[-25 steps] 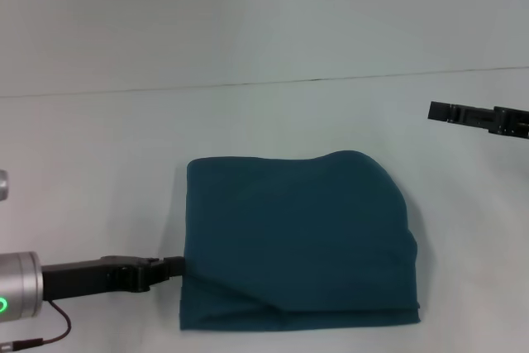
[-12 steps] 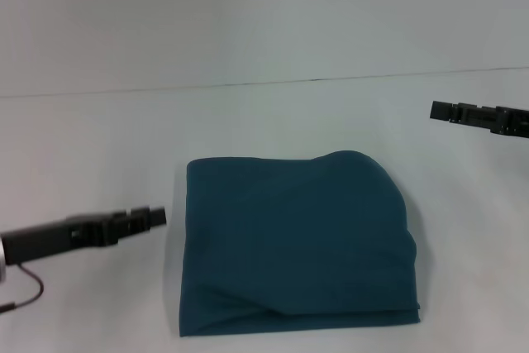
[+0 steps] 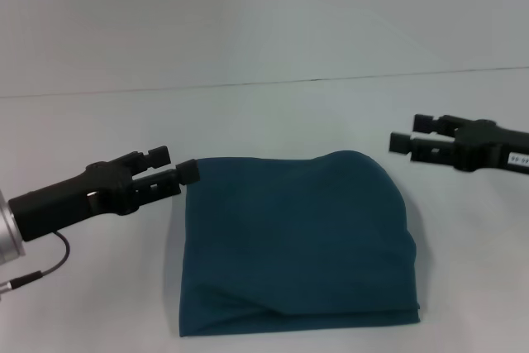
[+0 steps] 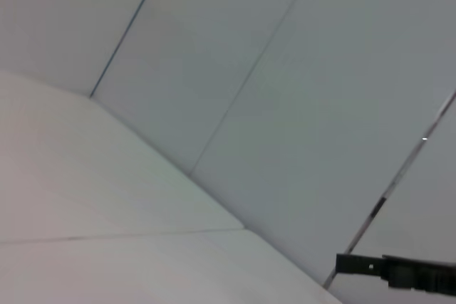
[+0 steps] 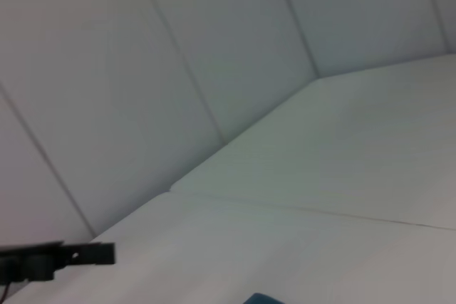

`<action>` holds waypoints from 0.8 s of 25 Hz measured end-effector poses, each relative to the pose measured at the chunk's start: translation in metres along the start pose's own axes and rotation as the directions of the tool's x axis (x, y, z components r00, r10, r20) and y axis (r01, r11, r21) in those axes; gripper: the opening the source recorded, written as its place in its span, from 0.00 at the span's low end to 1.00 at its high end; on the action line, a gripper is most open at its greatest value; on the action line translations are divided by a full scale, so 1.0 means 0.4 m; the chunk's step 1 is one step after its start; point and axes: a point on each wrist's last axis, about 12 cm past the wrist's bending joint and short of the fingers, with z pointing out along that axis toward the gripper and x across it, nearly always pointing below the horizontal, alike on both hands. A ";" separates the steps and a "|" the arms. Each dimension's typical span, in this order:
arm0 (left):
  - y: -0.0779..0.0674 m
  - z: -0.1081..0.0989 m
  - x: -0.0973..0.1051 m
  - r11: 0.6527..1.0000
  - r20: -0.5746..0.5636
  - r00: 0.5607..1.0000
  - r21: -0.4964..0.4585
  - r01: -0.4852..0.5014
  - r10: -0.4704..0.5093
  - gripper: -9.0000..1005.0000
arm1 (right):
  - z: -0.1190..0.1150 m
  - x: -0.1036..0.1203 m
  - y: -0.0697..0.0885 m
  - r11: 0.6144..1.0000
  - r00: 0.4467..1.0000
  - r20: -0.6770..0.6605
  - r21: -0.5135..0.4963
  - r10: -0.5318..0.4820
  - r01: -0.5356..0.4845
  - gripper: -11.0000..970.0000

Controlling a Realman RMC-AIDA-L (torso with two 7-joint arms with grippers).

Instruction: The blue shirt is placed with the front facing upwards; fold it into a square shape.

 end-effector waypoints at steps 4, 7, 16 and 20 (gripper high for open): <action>-0.010 -0.002 0.022 0.999 0.005 0.999 0.025 -0.047 0.047 0.81 | 0.021 0.022 0.022 0.996 0.997 -0.014 -0.045 -0.075 0.075 0.96; -0.021 -0.007 0.048 0.994 0.014 0.995 0.046 -0.095 0.095 0.87 | 0.042 0.041 0.037 0.991 0.992 -0.071 -0.085 -0.108 0.102 0.96; -0.039 -0.022 0.081 0.992 0.038 0.995 0.082 -0.091 0.088 0.89 | 0.057 0.050 0.047 0.986 0.982 -0.143 -0.125 -0.127 0.109 0.96; -0.044 -0.024 0.084 0.993 0.058 0.996 0.096 -0.069 0.064 0.89 | 0.059 0.049 0.048 0.985 0.981 -0.144 -0.129 -0.130 0.112 0.96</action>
